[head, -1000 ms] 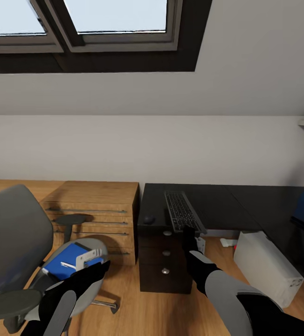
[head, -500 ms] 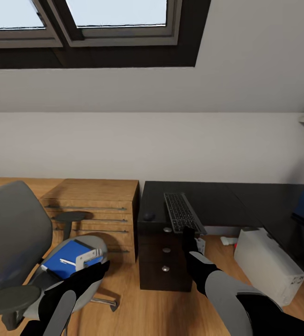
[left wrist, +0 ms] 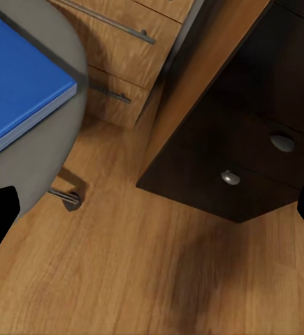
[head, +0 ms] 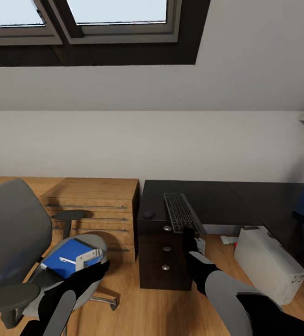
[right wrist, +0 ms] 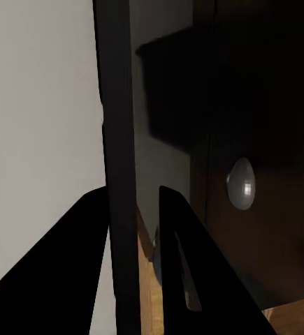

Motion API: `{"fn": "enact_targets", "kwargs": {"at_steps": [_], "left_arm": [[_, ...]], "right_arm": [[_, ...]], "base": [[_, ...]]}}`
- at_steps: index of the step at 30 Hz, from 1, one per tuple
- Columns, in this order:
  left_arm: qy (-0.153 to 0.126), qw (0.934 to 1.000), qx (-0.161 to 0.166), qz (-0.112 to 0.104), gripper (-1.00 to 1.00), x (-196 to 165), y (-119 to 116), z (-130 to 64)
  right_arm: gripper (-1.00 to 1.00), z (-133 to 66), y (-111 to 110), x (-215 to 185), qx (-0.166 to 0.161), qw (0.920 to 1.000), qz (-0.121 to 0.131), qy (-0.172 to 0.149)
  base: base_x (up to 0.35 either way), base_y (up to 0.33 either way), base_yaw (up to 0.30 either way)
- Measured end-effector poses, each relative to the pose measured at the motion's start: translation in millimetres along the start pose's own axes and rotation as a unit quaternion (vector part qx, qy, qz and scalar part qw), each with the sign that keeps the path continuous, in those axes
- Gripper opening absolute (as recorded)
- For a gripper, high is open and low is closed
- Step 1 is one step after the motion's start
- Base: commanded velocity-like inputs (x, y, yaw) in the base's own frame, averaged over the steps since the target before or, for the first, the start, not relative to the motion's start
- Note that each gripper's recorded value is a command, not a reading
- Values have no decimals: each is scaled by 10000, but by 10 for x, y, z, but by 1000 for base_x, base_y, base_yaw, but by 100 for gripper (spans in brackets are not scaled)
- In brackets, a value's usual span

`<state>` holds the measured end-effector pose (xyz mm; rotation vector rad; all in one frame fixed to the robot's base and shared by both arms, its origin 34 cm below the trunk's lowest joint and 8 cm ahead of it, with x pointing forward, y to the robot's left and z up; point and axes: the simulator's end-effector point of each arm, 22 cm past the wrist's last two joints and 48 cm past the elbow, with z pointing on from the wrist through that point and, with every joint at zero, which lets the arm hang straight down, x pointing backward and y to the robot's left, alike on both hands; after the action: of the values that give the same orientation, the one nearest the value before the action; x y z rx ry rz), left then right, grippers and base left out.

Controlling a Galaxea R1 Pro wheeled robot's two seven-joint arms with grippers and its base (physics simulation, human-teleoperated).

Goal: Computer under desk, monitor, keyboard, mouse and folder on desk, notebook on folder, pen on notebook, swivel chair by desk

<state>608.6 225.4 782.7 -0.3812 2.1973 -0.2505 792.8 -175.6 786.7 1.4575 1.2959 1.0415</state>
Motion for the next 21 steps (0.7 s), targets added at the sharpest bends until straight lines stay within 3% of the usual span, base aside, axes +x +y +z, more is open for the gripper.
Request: {"fn": "enact_targets", "kwargs": {"at_steps": [1, 17, 21], "left_arm": [[-1, 10000, 0, 0, 100, 0, 0, 0], [2, 10000, 18, 13, 100, 3, -10, 0], [5, 10000, 19, 15, 100, 4, -10, 4]], "right_arm": [[100, 0, -2, 0, 4, 10000, 0, 0], [100, 0, 3, 0, -5, 10000, -1, 0], [100, 4, 0, 3, -4, 10000, 1, 5]], "base": [[0, 0, 0], [-2, 0, 0], [-222, 0, 0]]}}
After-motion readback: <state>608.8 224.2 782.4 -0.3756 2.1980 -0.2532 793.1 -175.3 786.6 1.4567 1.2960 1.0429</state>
